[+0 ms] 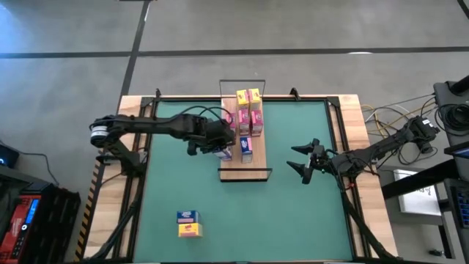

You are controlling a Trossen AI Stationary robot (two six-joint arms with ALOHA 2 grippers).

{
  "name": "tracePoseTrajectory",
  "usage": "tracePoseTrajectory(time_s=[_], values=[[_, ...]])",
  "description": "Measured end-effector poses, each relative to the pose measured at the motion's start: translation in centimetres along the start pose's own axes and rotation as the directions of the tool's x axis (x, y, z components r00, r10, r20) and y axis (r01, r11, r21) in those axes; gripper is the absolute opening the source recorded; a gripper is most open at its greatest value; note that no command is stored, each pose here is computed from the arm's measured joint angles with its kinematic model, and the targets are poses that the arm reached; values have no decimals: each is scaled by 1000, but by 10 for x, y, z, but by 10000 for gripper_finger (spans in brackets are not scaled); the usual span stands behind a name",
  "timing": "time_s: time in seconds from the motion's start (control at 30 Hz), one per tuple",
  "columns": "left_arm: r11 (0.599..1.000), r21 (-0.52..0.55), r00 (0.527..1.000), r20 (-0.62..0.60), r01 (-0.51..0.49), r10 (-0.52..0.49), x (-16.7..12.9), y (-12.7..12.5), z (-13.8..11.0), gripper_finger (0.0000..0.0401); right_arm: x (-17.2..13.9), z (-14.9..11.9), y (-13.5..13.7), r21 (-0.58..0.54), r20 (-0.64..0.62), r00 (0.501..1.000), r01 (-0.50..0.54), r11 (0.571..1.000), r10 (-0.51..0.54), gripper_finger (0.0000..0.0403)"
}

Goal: Stack cereal on shelf
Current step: Put the top blue cereal box on the shelf aligned with the other blue cereal box

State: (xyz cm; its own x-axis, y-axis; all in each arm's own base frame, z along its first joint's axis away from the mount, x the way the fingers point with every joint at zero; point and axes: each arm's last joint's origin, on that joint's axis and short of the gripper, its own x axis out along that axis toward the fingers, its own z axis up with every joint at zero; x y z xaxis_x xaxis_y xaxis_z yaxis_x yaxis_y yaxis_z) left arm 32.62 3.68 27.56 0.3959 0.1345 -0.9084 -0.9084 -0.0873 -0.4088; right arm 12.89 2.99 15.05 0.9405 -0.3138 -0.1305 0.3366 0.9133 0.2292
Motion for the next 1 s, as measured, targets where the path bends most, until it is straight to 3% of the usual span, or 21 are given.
tracePoseTrajectory(time_s=[0.4,1.0], values=[[1000,6,1000,-4,2,-2,4,-2,-4,140,0,0,0,0,0,1000,0,1000,0,341],[999,13,999,-3,42,-42,3,-12,-4,274,0,0,0,-1,-2,1000,0,1000,0,341]])
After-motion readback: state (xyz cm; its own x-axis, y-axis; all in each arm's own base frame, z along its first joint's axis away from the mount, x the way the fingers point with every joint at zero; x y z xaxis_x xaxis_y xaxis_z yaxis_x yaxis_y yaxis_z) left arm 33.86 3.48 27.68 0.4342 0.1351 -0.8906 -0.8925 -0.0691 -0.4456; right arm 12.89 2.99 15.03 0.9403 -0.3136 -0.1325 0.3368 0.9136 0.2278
